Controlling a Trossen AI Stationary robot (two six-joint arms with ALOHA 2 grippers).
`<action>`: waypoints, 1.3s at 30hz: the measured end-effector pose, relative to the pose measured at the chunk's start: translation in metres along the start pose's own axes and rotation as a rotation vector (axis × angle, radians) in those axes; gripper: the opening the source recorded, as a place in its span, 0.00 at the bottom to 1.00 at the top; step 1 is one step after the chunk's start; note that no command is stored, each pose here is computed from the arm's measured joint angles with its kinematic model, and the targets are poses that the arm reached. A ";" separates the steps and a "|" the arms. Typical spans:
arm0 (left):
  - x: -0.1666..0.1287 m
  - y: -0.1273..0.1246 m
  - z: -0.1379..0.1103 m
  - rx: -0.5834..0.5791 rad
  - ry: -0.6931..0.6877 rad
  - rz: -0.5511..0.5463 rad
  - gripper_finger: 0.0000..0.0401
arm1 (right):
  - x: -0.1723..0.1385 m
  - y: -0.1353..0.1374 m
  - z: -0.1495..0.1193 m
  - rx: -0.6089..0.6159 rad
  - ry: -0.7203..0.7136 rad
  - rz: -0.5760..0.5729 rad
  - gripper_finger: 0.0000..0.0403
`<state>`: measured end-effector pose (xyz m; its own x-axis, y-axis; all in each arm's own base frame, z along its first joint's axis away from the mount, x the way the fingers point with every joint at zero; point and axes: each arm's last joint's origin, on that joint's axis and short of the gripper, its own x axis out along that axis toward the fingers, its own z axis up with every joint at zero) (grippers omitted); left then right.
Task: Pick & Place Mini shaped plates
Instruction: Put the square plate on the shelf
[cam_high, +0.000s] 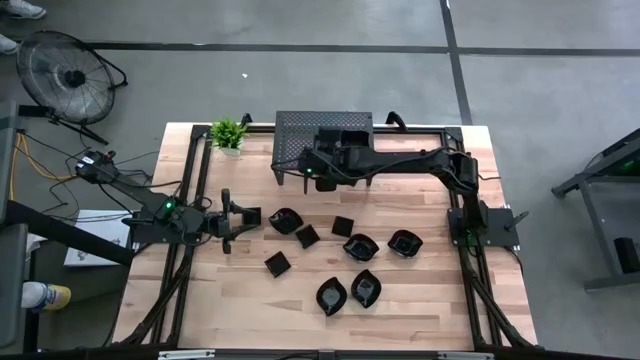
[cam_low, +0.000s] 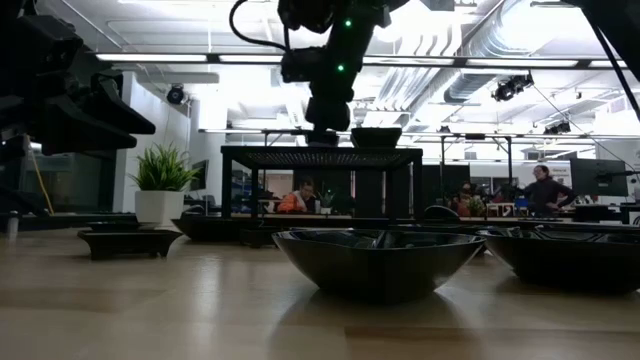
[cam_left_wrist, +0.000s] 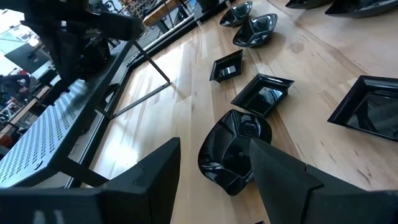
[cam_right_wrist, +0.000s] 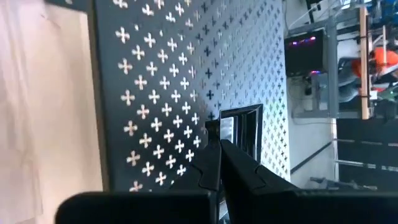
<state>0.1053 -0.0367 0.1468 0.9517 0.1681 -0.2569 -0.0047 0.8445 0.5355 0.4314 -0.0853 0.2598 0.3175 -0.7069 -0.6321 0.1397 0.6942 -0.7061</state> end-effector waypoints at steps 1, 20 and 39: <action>0.000 0.000 0.000 0.000 0.000 0.000 0.47 | 0.000 0.000 0.000 0.002 0.003 -0.013 0.00; 0.000 0.000 0.000 0.000 -0.001 -0.003 0.47 | 0.002 -0.001 -0.001 0.008 -0.017 0.069 0.00; 0.000 0.000 0.000 0.000 -0.001 -0.004 0.47 | 0.003 0.000 -0.003 -0.002 -0.006 0.079 0.00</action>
<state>0.1053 -0.0368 0.1467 0.9521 0.1645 -0.2579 -0.0012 0.8451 0.5346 0.4297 -0.0876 0.2574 0.3326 -0.6489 -0.6843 0.1118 0.7477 -0.6546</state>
